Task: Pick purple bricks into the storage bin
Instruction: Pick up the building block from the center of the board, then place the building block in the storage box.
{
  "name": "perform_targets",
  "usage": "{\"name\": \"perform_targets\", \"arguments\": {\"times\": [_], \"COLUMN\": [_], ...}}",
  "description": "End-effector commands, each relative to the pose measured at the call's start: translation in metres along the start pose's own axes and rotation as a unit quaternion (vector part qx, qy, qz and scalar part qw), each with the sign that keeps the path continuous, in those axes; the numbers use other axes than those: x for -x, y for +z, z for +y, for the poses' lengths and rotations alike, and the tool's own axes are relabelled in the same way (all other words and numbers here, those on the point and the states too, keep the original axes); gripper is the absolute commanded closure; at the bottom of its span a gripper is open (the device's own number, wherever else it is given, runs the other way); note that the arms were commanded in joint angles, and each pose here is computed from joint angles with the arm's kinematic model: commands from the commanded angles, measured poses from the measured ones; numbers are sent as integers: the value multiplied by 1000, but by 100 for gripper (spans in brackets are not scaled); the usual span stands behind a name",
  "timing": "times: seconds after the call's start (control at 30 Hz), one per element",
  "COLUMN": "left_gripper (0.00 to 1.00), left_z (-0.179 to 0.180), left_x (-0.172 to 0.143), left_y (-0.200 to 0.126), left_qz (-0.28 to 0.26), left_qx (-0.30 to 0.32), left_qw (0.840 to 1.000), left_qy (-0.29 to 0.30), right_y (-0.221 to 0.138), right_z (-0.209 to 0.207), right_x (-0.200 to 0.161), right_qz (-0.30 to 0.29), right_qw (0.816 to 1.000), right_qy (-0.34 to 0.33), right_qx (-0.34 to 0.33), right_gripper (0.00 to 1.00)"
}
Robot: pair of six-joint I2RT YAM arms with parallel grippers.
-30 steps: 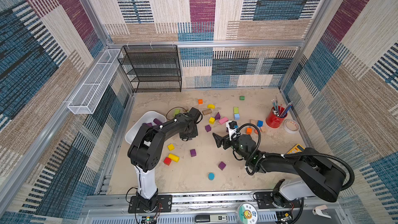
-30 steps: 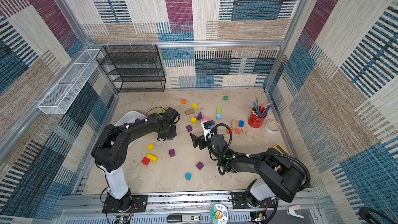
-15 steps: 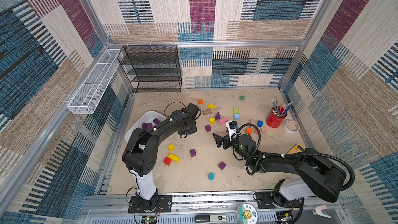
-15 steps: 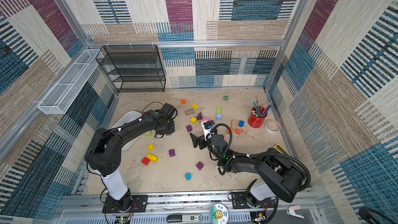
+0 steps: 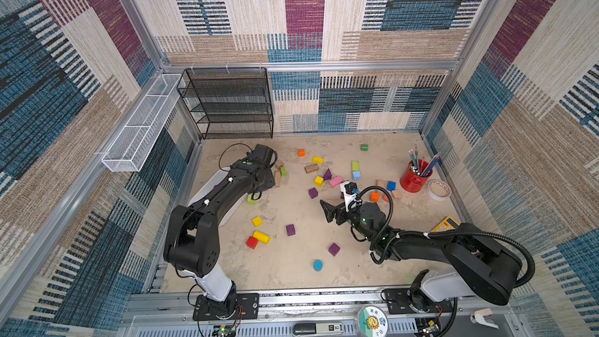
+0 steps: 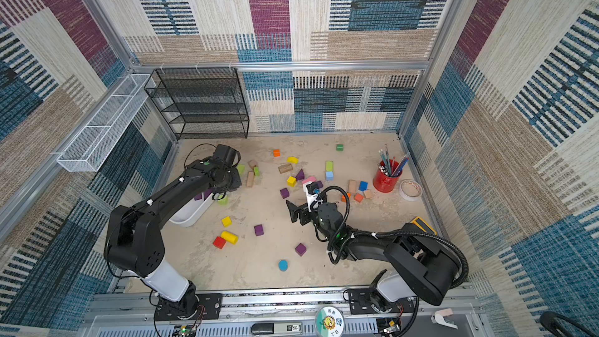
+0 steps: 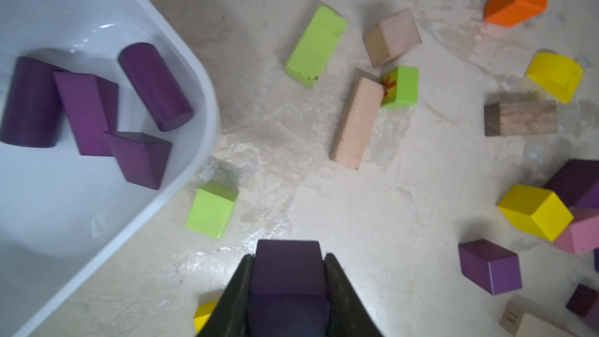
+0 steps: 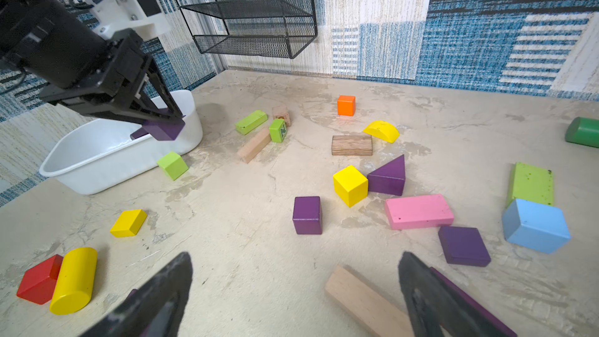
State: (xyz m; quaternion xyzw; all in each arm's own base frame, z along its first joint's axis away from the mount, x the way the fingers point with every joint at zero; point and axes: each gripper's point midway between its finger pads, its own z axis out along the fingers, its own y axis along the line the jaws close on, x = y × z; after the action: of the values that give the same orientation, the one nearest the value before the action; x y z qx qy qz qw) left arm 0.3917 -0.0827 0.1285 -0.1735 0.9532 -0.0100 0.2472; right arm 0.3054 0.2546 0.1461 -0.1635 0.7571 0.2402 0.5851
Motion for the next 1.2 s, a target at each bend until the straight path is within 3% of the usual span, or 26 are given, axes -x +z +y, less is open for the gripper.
{"name": "perform_targets", "arguments": {"times": [0.0, 0.3, 0.73, 1.0, 1.17], "left_gripper": [76, 76, 77, 77, 77], "left_z": [15, 74, 138, 145, 137], "left_x": [16, 42, 49, 43, 40], "left_y": [-7, -16, -1, 18, 33], "left_qz": [-21, -57, -46, -17, 9], "left_qx": [-2, 34, 100, 115, 96], "left_qw": [999, 992, 979, 978, 982], "left_qy": [-34, -109, -174, -172, -162], "right_y": [-1, -1, -3, -3, -2], "right_z": [4, 7, 11, 15, 30], "right_x": [9, 9, 11, 10, 8], "right_qz": [-19, -19, -22, -21, -15], "right_qw": [1000, 1000, 999, 999, 997], "right_qy": [1, -1, -3, -6, -13], "right_qx": [8, 14, 23, 33, 76], "right_gripper": [1, 1, 0, 1, 1]}}
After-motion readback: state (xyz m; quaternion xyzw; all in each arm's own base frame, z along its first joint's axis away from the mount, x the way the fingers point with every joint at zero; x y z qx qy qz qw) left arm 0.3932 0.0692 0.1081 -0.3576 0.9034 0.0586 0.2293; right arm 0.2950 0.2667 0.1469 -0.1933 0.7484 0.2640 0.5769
